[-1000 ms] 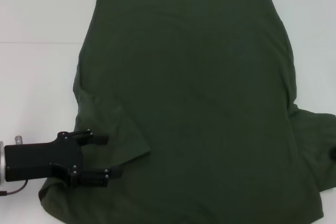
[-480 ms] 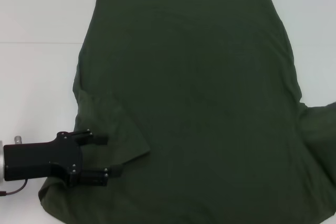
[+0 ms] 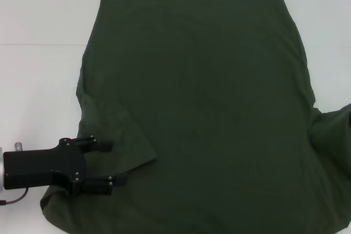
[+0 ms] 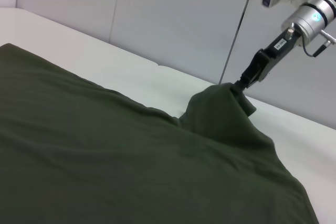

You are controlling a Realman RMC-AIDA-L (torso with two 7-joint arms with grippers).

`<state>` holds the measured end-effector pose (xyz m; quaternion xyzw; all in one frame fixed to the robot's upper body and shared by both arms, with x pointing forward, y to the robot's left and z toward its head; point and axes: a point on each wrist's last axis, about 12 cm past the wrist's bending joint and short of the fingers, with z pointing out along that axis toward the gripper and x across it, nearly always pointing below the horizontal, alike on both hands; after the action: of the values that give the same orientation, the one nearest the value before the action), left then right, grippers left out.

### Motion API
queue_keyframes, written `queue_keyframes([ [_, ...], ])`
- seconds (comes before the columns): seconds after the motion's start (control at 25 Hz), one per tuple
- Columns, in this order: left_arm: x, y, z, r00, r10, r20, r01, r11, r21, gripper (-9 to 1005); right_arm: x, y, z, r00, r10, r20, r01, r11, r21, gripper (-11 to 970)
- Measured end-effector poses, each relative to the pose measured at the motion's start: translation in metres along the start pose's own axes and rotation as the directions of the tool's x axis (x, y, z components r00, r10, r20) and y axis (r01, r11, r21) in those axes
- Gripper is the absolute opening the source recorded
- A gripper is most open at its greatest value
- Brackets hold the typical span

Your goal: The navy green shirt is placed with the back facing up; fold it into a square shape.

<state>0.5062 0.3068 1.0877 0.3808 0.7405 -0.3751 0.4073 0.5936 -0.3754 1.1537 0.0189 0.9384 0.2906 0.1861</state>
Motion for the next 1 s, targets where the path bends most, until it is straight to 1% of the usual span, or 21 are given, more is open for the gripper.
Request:
queue_keyframes([
  [0.12, 0.000, 0.000, 0.000, 1.000, 0.000, 0.000, 0.000, 1.000, 0.001, 931, -0.006, 0.012, 0.004, 0.999, -0.046, -0.018, 0.046, 0.999, -0.017, 25],
  [0.2, 0.000, 0.000, 0.000, 1.000, 0.000, 0.000, 0.000, 1.000, 0.000, 931, -0.011, 0.023, 0.009, 0.996, -0.085, -0.040, 0.084, 0.996, -0.025, 25],
  [0.28, 0.000, 0.000, 0.000, 1.000, 0.000, -0.001, 0.000, 1.000, 0.000, 931, -0.015, 0.036, 0.017, 0.989, -0.130, -0.070, 0.128, 0.991, -0.031, 26],
  [0.32, 0.000, 0.000, 0.000, 1.000, 0.000, 0.000, 0.000, 1.000, -0.001, 931, -0.019, 0.050, 0.025, 0.981, -0.169, -0.099, 0.165, 0.985, -0.040, 26],
  [0.36, 0.000, 0.000, 0.000, 1.000, 0.000, -0.001, 0.000, 1.000, 0.000, 931, -0.019, 0.050, 0.025, 0.981, -0.169, -0.099, 0.165, 0.985, -0.040, 26],
  [0.48, 0.000, 0.000, 0.000, 1.000, -0.001, -0.001, 0.001, 1.000, 0.000, 931, -0.023, 0.071, 0.039, 0.963, -0.230, -0.139, 0.225, 0.973, -0.050, 27],
  [0.64, 0.001, -0.001, -0.001, 1.000, -0.003, -0.001, 0.003, 1.000, -0.002, 931, -0.024, 0.092, 0.054, 0.940, -0.288, -0.181, 0.282, 0.958, -0.059, 28],
  [0.8, 0.003, -0.001, -0.002, 1.000, -0.007, 0.000, 0.007, 1.000, -0.006, 931, -0.021, 0.103, 0.063, 0.932, -0.311, -0.189, 0.299, 0.950, -0.086, 29],
  [0.88, 0.003, -0.001, -0.002, 1.000, -0.008, 0.000, 0.008, 1.000, -0.007, 931, -0.020, 0.106, 0.065, 0.931, -0.318, -0.179, 0.301, 0.947, -0.116, 84],
  [1.0, 0.003, -0.001, -0.001, 1.000, -0.010, 0.001, 0.010, 1.000, -0.008, 931, -0.016, 0.105, 0.064, 0.944, -0.299, -0.137, 0.273, 0.945, -0.177, 167],
])
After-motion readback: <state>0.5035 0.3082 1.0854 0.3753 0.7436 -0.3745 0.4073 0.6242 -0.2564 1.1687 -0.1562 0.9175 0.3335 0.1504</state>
